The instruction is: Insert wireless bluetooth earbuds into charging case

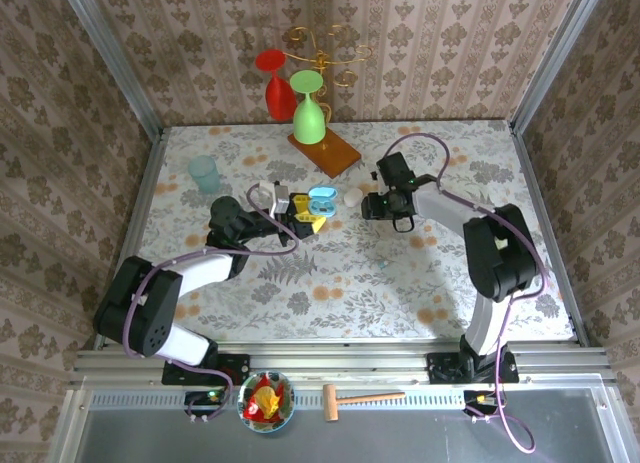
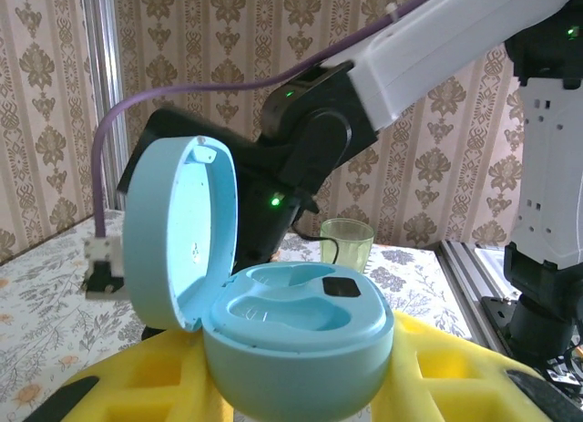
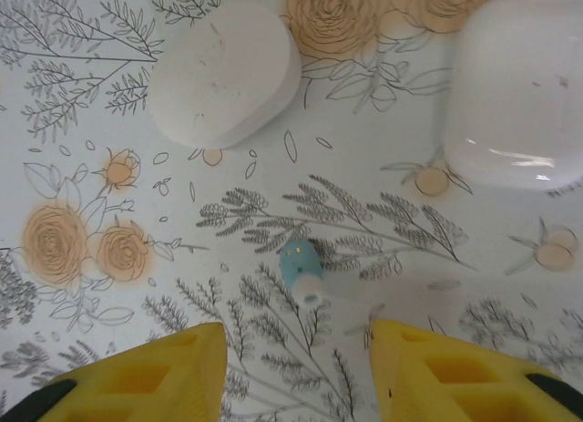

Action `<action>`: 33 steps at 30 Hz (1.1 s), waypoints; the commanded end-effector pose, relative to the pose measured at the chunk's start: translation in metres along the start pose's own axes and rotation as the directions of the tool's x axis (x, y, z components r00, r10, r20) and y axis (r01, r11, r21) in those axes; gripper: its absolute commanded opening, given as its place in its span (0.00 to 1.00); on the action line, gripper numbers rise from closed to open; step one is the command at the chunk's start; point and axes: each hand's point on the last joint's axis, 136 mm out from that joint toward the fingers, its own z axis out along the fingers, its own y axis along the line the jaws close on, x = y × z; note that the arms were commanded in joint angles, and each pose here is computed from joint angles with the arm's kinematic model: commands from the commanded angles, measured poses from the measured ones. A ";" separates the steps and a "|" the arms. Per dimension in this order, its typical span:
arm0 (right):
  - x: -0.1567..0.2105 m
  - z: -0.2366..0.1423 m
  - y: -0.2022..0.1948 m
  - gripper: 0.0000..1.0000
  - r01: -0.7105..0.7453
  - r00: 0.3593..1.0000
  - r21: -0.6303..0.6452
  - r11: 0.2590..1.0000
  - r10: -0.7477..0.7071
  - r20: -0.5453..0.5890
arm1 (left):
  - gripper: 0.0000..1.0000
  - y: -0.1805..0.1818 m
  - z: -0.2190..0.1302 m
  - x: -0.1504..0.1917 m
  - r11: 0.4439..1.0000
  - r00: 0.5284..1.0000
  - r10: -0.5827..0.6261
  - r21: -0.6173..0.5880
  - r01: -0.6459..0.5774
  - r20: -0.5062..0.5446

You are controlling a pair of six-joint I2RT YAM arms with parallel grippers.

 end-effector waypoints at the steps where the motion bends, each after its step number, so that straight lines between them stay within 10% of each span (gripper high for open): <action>1: 0.007 0.009 0.001 0.43 0.021 0.997 -0.003 1.000 -0.021 -0.071 | 0.26 -0.005 -0.004 -0.010 0.998 0.998 0.066 -0.001 -0.066 0.024; 12: 0.016 0.022 0.015 0.25 0.013 0.993 -0.090 0.996 -0.023 -0.113 | 0.26 -0.004 -0.003 -0.008 0.998 0.998 0.058 0.002 -0.058 0.022; 33: 0.000 0.027 0.019 0.35 0.061 0.997 -0.113 0.992 -0.065 -0.031 | 0.26 -0.004 -0.003 -0.008 0.998 0.998 0.055 0.001 -0.055 0.022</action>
